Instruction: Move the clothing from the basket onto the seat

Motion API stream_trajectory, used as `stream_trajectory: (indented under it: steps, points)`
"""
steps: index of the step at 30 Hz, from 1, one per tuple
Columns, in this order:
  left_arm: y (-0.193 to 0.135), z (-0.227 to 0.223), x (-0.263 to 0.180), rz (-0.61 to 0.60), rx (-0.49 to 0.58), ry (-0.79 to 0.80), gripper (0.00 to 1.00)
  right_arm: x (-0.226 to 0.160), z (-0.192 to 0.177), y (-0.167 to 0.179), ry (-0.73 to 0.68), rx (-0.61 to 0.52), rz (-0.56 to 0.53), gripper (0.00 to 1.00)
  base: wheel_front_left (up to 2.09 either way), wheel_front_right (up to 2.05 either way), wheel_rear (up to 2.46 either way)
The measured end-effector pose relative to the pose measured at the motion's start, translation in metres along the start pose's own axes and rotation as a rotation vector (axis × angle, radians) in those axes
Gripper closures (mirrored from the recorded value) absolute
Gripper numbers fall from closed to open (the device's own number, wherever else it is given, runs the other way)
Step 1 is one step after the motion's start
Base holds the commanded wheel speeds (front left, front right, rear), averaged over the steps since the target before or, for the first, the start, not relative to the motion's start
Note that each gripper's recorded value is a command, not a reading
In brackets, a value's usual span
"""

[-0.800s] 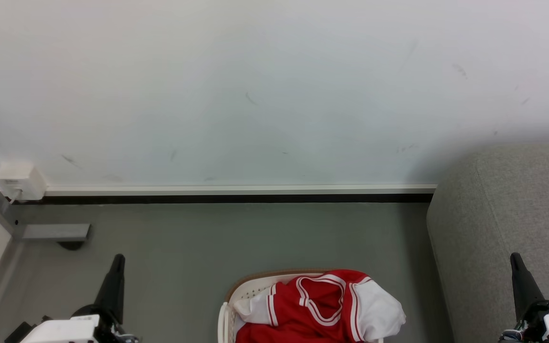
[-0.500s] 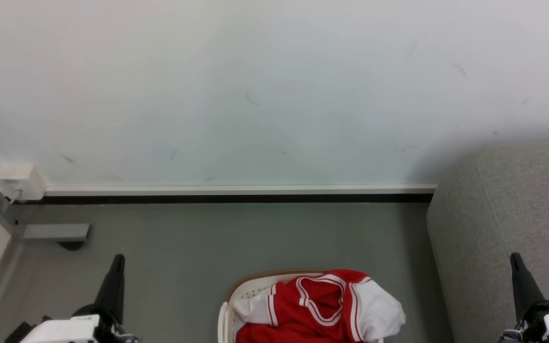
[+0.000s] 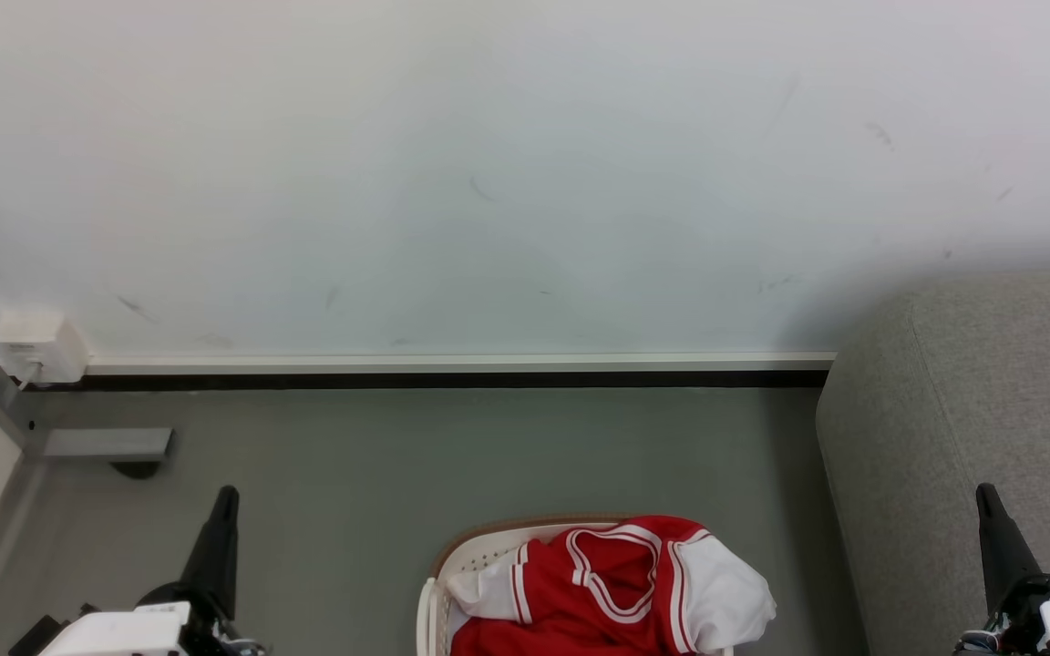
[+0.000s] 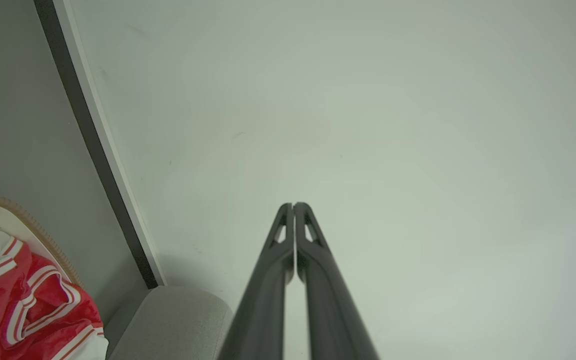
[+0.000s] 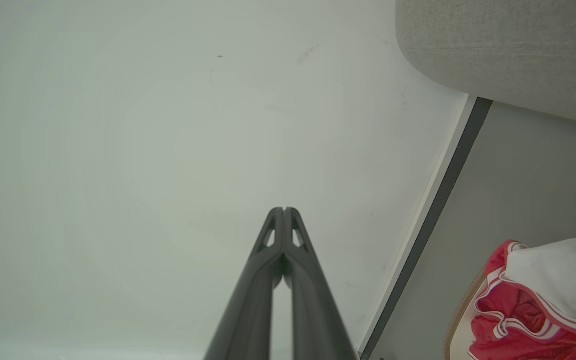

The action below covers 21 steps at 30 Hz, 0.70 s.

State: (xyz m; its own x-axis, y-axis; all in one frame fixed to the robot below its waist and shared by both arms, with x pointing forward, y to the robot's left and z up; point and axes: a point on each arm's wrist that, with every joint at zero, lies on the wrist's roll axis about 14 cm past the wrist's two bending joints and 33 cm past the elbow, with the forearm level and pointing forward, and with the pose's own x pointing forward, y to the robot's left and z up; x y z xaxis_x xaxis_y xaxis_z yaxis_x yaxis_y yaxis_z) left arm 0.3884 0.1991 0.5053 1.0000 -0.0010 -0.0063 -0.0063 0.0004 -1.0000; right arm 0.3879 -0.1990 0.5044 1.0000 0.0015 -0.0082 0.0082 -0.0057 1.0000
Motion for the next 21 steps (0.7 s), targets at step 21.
stream_trajectory:
  steps: [21]
  points:
    - [0.0000, 0.0000, 0.0000, 0.000, 0.000, 0.000, 1.00, 0.0000, 0.0000, 0.0000, 0.000, 0.000, 0.000, 1.00, 0.00, 0.00, 0.00]
